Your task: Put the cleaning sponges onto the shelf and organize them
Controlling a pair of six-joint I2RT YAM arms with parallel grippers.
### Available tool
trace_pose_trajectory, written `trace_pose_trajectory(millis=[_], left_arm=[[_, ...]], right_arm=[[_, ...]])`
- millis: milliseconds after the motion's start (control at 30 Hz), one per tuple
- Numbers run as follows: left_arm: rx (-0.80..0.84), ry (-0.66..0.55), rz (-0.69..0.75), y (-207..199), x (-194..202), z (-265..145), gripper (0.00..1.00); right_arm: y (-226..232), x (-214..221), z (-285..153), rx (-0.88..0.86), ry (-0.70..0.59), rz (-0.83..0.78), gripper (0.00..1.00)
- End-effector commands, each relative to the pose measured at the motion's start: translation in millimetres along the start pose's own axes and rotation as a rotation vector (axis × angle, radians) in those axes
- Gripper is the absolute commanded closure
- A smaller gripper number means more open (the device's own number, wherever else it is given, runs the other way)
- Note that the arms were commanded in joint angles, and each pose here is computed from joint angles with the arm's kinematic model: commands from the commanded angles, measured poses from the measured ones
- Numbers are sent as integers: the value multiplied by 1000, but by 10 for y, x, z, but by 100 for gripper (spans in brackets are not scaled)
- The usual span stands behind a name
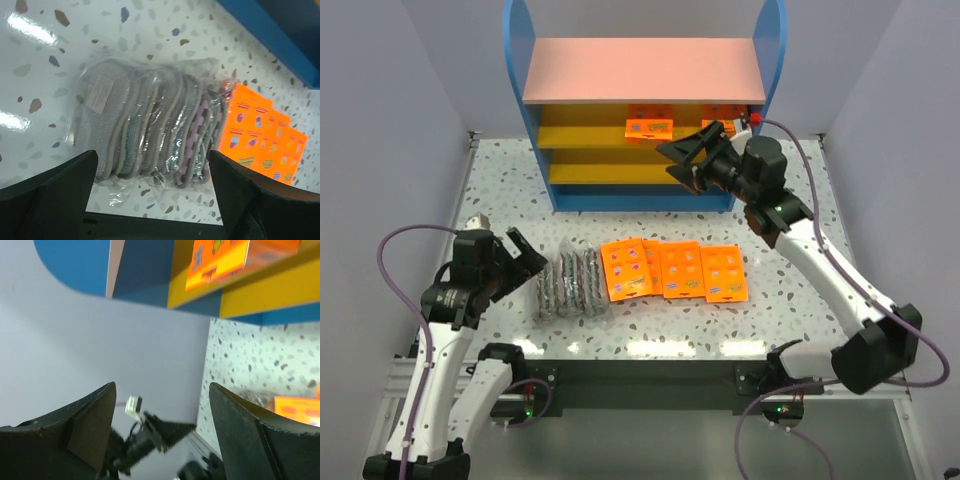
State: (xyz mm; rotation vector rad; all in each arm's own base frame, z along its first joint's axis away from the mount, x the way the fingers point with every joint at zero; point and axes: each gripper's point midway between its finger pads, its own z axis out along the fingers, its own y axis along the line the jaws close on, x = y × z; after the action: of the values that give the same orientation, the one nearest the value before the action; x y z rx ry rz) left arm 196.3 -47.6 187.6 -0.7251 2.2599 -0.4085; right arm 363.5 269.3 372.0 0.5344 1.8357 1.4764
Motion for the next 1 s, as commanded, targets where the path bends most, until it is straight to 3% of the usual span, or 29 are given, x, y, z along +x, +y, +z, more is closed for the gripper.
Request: trace_pose_trajectory(millis=[0, 133, 267, 433, 467, 567, 600, 633, 800, 967], left_arm=[[-149, 115, 63, 390, 311, 130, 5], [-160, 223, 99, 528, 591, 331, 14], [-216, 233, 144, 673, 617, 423, 20], [-187, 240, 169, 628, 611, 524, 39], [-159, 259, 169, 576, 638, 522, 45], [-129, 247, 181, 502, 589, 514, 78], [-129, 241, 188, 495, 566, 489, 94], [-124, 214, 192, 444, 475, 453, 99], [-147, 122, 233, 351, 154, 284, 100], [-298, 89, 262, 530, -34, 409, 100]], right_arm=[[-235, 378, -440, 78, 139, -153, 21], [-692, 674, -757, 191, 244, -213, 21], [-929, 826, -1026, 242, 287, -237, 22], [-1090, 916, -1155, 278, 310, -231, 22], [-1097, 923, -1162, 280, 313, -231, 22], [-1098, 954, -1196, 279, 336, -242, 23], [-1086, 958, -1214, 281, 346, -254, 23], [-1078, 966, -1223, 279, 354, -260, 23], [-1073, 1027, -1298, 290, 428, -308, 23], [-1251, 1065, -1311, 343, 459, -311, 23]])
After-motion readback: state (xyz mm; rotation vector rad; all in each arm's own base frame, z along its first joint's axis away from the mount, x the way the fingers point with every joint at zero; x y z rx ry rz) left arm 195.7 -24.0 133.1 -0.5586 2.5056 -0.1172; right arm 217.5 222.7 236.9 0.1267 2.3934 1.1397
